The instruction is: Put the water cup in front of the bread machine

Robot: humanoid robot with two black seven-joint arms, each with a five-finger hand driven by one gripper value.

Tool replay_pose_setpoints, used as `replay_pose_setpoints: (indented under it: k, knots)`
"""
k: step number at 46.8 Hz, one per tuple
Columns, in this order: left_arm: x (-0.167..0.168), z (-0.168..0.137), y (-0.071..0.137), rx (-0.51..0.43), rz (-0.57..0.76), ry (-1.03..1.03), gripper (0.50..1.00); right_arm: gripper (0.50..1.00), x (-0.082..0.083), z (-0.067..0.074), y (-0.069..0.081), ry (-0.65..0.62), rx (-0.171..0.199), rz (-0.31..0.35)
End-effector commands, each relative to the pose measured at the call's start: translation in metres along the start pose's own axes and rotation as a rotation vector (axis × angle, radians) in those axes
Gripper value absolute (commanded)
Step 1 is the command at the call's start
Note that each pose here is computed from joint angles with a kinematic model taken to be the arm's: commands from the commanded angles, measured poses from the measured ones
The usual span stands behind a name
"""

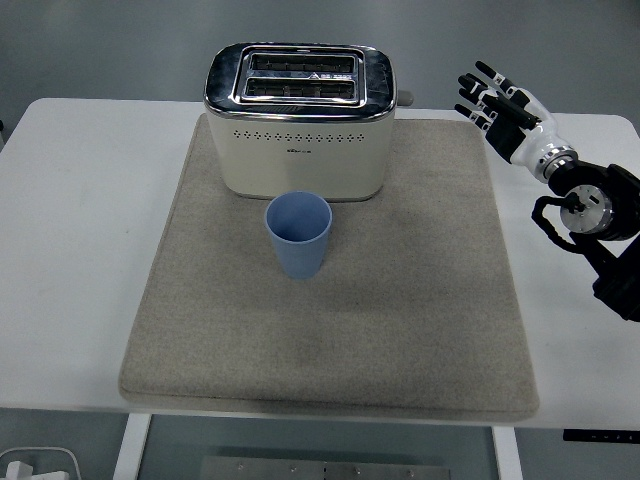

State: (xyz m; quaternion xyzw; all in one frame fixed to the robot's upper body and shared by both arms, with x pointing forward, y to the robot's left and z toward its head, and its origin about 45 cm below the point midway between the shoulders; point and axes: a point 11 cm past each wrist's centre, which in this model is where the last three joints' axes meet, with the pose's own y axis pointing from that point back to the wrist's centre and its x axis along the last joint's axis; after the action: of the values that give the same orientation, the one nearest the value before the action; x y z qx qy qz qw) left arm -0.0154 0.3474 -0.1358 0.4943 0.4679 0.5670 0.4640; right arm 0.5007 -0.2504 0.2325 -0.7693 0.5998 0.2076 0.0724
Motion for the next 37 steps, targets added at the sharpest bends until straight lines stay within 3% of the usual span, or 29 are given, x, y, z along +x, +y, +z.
replay_pose_setpoints:
  k: [1, 6, 37]
  knots:
    - [0.000, 0.000, 0.000, -0.001, 0.000, 0.000, 1.000, 0.928, -0.002, 0.000, -0.001, -0.017, 0.005, -0.005]
    - [0.000, 0.000, 0.000, -0.001, 0.000, 0.000, 1.000, 0.928, -0.011, 0.002, -0.004, -0.102, 0.021, -0.010]
    - [0.000, 0.000, 0.000, -0.001, 0.000, 0.000, 1.000, 0.928, 0.000, -0.010, -0.003, -0.187, 0.058, 0.026]
